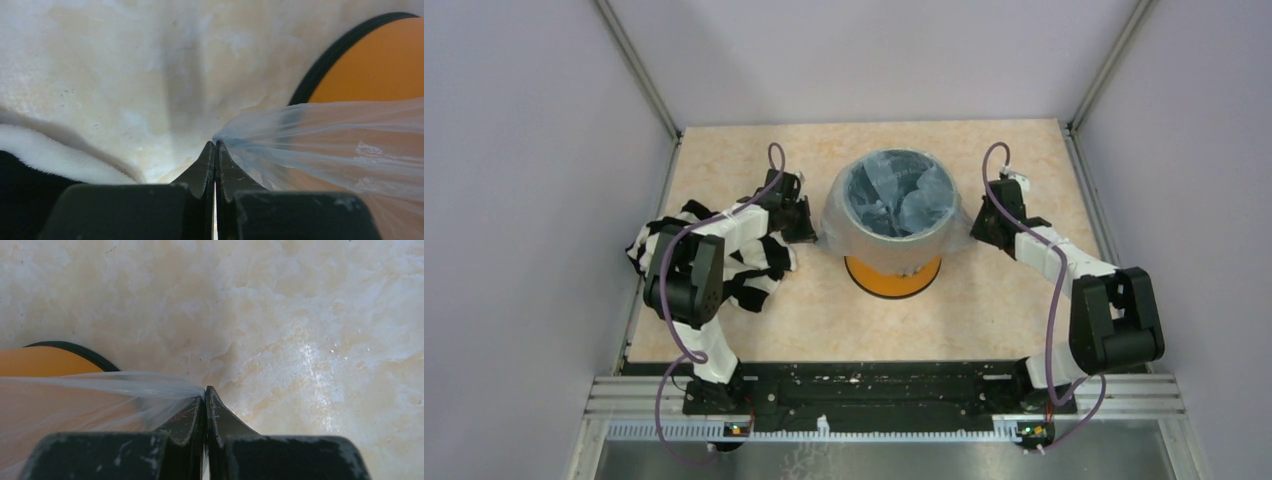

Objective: Put the trash bags into the trash bin

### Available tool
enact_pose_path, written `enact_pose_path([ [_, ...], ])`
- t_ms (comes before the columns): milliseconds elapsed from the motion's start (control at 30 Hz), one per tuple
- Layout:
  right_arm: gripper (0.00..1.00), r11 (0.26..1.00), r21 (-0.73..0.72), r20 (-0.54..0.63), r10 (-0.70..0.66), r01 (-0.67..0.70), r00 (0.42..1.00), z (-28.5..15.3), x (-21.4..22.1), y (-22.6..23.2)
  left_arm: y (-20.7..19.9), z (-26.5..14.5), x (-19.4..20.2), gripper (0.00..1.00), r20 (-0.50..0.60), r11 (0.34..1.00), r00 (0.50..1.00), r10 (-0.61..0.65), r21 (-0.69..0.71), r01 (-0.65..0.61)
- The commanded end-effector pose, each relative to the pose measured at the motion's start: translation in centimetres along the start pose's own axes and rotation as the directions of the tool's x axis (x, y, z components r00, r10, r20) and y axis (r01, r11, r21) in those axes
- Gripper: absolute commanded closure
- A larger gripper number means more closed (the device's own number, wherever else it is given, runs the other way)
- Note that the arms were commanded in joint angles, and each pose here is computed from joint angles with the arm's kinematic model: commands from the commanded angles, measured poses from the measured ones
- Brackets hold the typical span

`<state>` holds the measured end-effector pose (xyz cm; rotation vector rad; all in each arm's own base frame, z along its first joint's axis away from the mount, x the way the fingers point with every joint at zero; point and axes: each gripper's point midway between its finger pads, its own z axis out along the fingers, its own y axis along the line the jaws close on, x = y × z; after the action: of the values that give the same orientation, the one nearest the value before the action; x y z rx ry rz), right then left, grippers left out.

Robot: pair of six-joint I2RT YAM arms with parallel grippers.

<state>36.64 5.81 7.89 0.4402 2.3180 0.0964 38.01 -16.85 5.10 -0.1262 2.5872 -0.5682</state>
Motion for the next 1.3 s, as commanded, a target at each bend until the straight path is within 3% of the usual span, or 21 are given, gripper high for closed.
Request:
enact_pose_path([
  [0, 1.00, 0.998, 0.058, 0.045, 0.004, -0.006, 0.999, 0.7, -1.3, -1.1, 3.7, 0.7, 0.6, 1.00, 0.005, 0.988, 1.000, 0.012, -0.154, -0.011],
  [367, 1.00, 0.984, 0.179, -0.015, 0.028, -0.025, 1.000, 2.7, 1.1, -5.3, 5.7, 1.3, 1.2, 1.00, -0.013, 0.969, 1.000, 0.024, -0.245, -0.026],
  [800, 1.00, 0.985, 0.151, -0.041, 0.092, -0.084, 0.995, 3.0, 1.4, -6.9, 6.8, 1.2, -0.9, 1.00, 0.017, 0.959, 1.000, 0.021, -0.284, -0.015],
  [833, 0.97, 0.987, 0.133, -0.038, 0.095, -0.089, 0.995, 2.8, 1.2, -6.6, 6.6, 1.0, -1.2, 1.00, 0.028, 0.961, 0.999, 0.023, -0.277, -0.015],
  [967, 0.67, 0.994, 0.038, -0.034, 0.107, -0.106, 0.994, 1.5, 0.5, -4.8, 4.9, 0.8, -1.3, 1.00, 0.028, 0.979, 0.999, 0.028, -0.203, -0.022],
  [1033, 0.58, 0.993, 0.017, -0.020, 0.113, -0.113, 0.993, 0.6, 0.1, -4.5, 4.2, 0.6, -1.3, 1.00, 0.030, 0.983, 0.999, 0.030, -0.182, -0.024],
  [1133, 0.48, 0.993, -0.001, 0.000, 0.121, -0.121, 0.993, -1.0, -0.4, -4.3, 3.4, 0.4, -1.3, 1.00, 0.030, 0.987, 0.999, 0.034, -0.159, -0.029],
  [1267, 0.45, 0.986, -0.053, 0.012, 0.156, -0.155, 0.988, -3.0, -0.4, -3.6, 2.9, 0.3, -1.1, 1.00, 0.026, 0.990, 0.999, 0.036, -0.138, -0.032],
])
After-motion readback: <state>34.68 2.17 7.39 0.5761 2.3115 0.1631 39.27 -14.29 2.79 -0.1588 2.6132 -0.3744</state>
